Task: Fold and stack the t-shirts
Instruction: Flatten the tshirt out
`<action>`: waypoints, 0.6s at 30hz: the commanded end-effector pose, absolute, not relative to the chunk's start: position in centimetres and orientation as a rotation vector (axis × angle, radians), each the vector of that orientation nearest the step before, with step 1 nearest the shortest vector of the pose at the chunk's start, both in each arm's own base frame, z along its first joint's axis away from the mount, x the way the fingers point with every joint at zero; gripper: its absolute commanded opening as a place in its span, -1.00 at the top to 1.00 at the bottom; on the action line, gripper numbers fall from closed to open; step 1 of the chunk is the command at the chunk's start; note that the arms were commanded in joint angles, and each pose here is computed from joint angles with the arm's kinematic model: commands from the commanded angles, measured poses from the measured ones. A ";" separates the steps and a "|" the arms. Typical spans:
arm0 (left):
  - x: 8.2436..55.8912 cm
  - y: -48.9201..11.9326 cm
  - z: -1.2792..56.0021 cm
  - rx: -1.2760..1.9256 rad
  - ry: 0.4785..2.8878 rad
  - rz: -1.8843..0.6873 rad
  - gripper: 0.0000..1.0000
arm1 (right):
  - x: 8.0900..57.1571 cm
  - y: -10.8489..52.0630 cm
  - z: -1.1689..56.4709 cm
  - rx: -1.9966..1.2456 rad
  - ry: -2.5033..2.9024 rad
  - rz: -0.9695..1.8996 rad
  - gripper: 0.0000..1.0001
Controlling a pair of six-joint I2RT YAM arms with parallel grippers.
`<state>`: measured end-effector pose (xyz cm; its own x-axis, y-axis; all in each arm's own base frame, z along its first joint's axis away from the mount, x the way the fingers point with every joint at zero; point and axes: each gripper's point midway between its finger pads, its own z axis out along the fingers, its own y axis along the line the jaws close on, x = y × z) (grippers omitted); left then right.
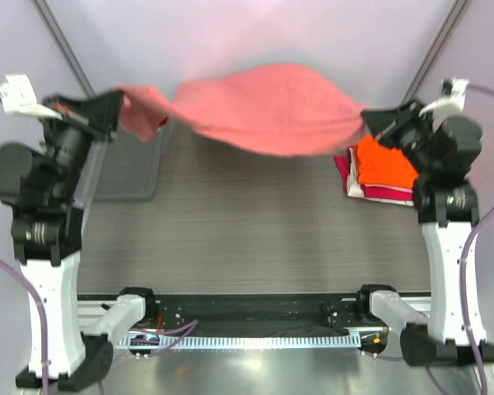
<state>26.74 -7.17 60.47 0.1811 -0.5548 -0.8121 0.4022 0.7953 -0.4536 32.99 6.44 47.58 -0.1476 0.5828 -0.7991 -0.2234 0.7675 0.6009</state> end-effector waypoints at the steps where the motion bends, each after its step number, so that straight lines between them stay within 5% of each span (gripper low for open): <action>1: 25.2 -8.5 55.4 -0.097 1.301 -0.734 1.00 | 31.1 7.0 39.2 0.306 1.725 0.719 0.98; 9: 20.0 -9.0 33.2 -0.231 1.723 -0.777 0.99 | 24.1 7.6 19.0 0.526 2.038 0.756 0.82; 10: 19.5 -9.0 31.9 -0.241 1.747 -0.776 1.00 | 23.2 7.6 16.1 0.566 2.089 0.749 0.66; 11: 19.0 -8.9 30.1 -0.259 1.791 -0.767 0.99 | 22.6 7.4 15.0 0.593 2.105 0.740 0.03; 14: 17.9 -8.8 26.7 -0.292 1.846 -0.764 0.99 | 21.1 6.7 12.7 0.666 2.113 0.690 -0.88; 18: 17.4 -8.6 26.5 -0.324 1.826 -0.768 1.00 | 20.0 6.1 11.0 0.721 2.179 0.633 -0.93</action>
